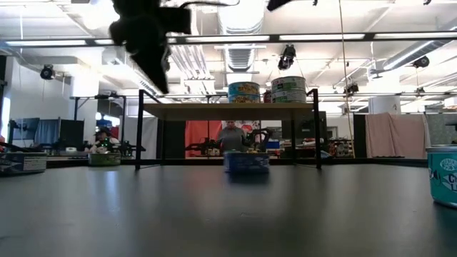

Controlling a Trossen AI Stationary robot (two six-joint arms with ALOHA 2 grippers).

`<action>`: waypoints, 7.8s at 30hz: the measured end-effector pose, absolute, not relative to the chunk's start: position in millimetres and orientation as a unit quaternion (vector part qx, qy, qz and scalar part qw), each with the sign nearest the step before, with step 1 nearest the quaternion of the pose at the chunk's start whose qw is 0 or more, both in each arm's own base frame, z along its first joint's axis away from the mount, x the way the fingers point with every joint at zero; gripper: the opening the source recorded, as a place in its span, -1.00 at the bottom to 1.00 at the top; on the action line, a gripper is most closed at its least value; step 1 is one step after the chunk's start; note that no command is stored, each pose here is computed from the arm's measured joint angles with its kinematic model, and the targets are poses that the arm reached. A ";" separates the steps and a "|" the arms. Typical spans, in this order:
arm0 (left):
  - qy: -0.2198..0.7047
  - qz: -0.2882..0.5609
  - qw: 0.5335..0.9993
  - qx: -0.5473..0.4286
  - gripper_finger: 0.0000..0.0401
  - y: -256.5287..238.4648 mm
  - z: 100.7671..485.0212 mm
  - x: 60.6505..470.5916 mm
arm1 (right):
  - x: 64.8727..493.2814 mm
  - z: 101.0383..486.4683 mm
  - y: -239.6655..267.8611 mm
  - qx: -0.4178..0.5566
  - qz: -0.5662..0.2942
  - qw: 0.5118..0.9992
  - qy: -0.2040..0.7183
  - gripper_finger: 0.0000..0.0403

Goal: Stack canned seafood by type on shelf
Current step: Put the blue tuna can on the shelf

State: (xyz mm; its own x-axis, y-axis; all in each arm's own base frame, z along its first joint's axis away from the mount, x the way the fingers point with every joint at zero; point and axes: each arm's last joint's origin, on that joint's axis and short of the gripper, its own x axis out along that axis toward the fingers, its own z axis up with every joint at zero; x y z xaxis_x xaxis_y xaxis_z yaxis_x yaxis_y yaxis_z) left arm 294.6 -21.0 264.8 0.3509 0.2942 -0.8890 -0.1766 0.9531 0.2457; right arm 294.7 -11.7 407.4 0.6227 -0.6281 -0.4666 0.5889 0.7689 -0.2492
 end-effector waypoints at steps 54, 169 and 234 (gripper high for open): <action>0.414 0.145 0.898 -0.020 0.63 -100.9 180.1 209.7 | 403.1 174.1 26.2 0.383 -0.271 0.730 0.498 -0.94; 0.426 0.161 0.885 -0.096 0.63 -152.7 178.6 241.5 | 339.6 148.7 33.9 0.364 -0.053 0.781 0.504 0.94; 0.442 0.178 0.869 -0.134 0.63 -62.0 159.4 361.6 | 236.0 207.8 95.0 0.062 -0.163 0.806 0.566 0.96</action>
